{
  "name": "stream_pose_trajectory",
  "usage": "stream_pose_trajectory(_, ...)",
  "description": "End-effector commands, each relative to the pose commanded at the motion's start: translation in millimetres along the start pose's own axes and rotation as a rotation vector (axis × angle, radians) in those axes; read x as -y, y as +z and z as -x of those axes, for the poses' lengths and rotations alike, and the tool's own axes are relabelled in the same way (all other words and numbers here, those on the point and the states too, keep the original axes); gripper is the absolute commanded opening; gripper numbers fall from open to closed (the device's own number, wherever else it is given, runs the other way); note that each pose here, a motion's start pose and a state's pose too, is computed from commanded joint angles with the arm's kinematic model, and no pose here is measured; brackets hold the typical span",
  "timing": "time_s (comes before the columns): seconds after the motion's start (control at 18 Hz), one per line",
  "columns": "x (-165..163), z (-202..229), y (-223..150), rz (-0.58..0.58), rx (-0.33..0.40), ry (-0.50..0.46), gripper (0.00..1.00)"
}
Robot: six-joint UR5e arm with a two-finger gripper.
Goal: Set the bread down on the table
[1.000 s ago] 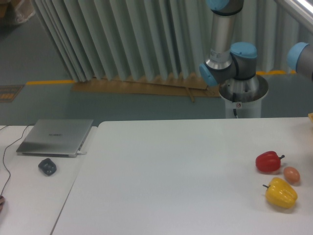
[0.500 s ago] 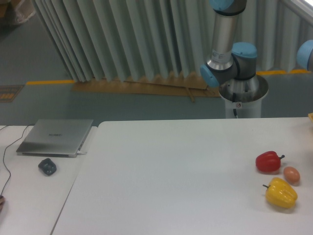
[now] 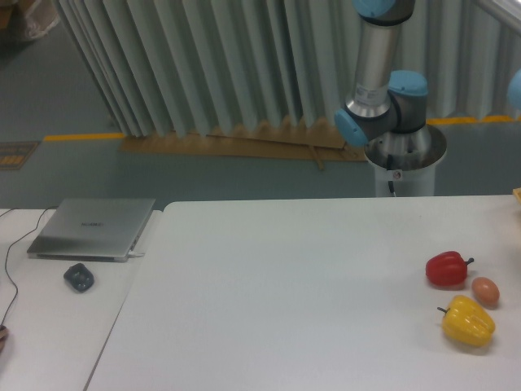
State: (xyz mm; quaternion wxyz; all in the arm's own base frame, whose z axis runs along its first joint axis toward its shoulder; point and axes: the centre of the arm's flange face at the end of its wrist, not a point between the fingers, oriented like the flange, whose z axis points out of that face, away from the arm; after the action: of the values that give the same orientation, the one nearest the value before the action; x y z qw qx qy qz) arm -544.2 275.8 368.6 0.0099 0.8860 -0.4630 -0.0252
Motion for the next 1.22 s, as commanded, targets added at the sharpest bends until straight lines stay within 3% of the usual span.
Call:
stream_pose_trajectory(0.22, -18, -7, -1, 0.004, 0.0, 0.066, 1.0)
stream_pose_trajectory(1.22, -67, -22, 28, 0.002, -0.008, 0.141, 1.0)
